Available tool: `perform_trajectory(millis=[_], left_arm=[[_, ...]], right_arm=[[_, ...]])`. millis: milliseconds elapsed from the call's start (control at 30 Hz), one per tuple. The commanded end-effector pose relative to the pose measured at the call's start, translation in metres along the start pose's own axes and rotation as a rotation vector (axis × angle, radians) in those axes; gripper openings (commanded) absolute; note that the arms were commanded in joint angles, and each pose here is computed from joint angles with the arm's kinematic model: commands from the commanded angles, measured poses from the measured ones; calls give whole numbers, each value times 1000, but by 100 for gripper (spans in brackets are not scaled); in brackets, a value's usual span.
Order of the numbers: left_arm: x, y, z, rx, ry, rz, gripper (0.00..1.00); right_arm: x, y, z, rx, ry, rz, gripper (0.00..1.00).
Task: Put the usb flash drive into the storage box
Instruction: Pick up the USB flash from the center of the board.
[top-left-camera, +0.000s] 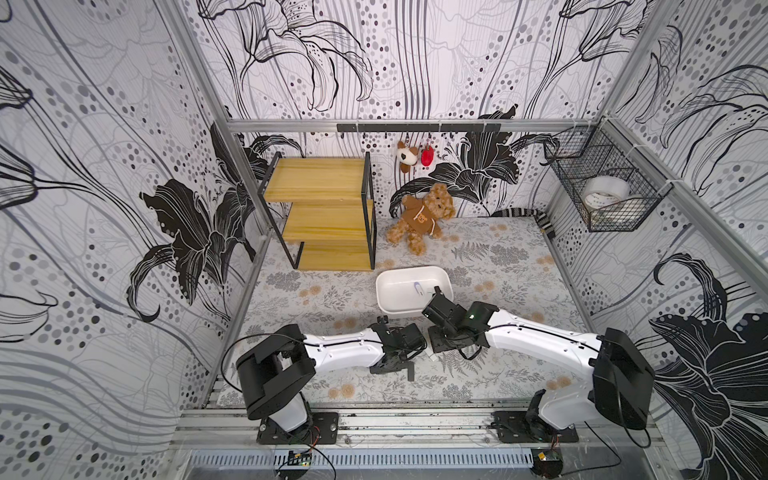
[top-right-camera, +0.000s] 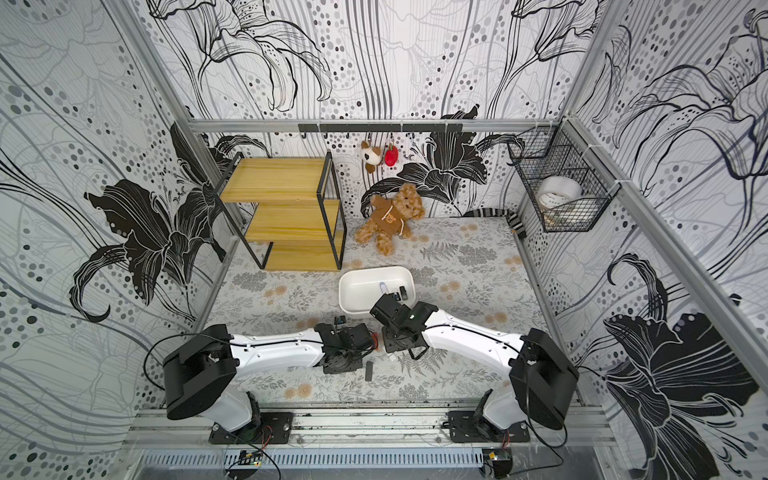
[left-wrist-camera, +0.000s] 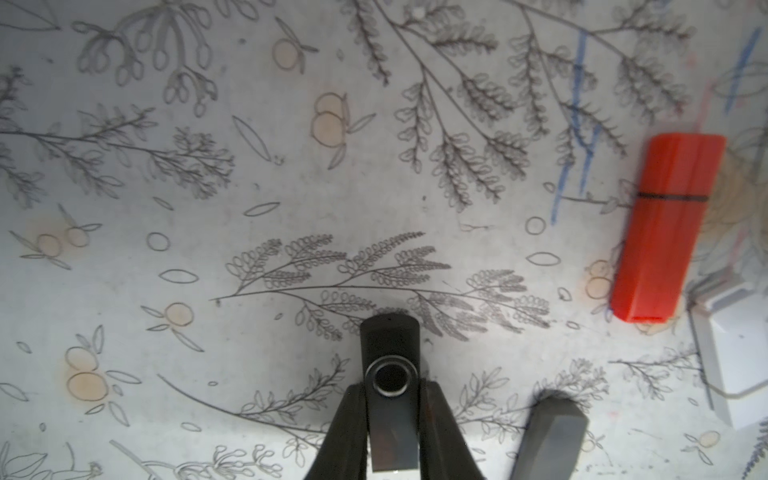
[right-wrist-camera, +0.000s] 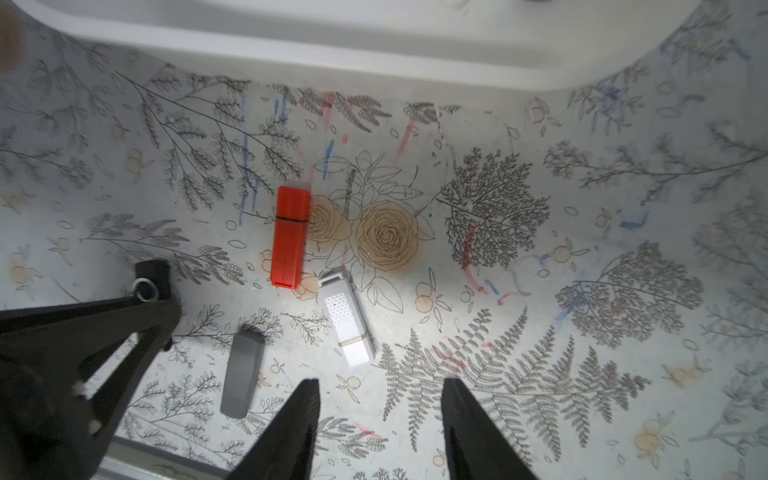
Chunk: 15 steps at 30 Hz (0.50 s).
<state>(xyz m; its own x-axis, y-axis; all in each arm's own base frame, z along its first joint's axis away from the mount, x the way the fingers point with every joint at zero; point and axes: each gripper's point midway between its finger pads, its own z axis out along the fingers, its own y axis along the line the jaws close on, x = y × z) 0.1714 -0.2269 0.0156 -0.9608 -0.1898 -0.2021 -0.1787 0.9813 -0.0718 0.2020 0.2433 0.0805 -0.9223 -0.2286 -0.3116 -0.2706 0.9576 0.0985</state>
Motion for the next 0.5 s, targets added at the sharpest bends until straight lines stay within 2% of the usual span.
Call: perform_trajectory(millis=[0,467], left_arm=[[-3,15,-9,-13,1,0,0],[-43,52,-58,30,-81,-103,0]], right_arm=[[6,8,17,-15,38,-36,52],[15,17,53,7,127,-106,49]])
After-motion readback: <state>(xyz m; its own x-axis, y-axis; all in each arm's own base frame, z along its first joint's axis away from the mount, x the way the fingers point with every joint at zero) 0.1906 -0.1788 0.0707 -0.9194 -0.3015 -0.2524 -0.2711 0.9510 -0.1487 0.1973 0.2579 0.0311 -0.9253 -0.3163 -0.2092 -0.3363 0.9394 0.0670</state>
